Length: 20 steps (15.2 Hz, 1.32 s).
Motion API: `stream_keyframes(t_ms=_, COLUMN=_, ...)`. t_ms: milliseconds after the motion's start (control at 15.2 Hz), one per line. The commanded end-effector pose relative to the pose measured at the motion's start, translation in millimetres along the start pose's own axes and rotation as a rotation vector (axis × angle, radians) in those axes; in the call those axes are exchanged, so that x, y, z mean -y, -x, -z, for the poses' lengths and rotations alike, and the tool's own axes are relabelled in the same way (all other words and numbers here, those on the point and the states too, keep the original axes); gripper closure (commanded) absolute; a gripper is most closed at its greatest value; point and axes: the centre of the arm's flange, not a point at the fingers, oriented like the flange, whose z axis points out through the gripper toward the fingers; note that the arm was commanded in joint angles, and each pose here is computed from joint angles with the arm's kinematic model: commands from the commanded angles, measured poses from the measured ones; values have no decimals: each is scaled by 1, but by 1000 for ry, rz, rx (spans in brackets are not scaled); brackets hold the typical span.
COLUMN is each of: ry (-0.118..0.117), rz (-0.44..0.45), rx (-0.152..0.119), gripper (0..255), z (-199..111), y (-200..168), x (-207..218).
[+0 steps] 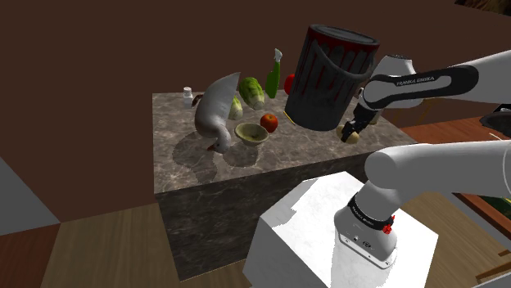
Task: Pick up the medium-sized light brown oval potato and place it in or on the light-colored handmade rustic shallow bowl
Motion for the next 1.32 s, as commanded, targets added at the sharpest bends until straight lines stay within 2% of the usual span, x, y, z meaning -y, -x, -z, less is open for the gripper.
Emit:
stream_keyframes(t_ms=0, ry=0, rz=0, rx=1, gripper=255, z=12, y=-1, x=-1)
stream_keyframes(t_ms=1254, ry=0, rz=0, rx=1, gripper=255, z=112, y=-4, x=-4)
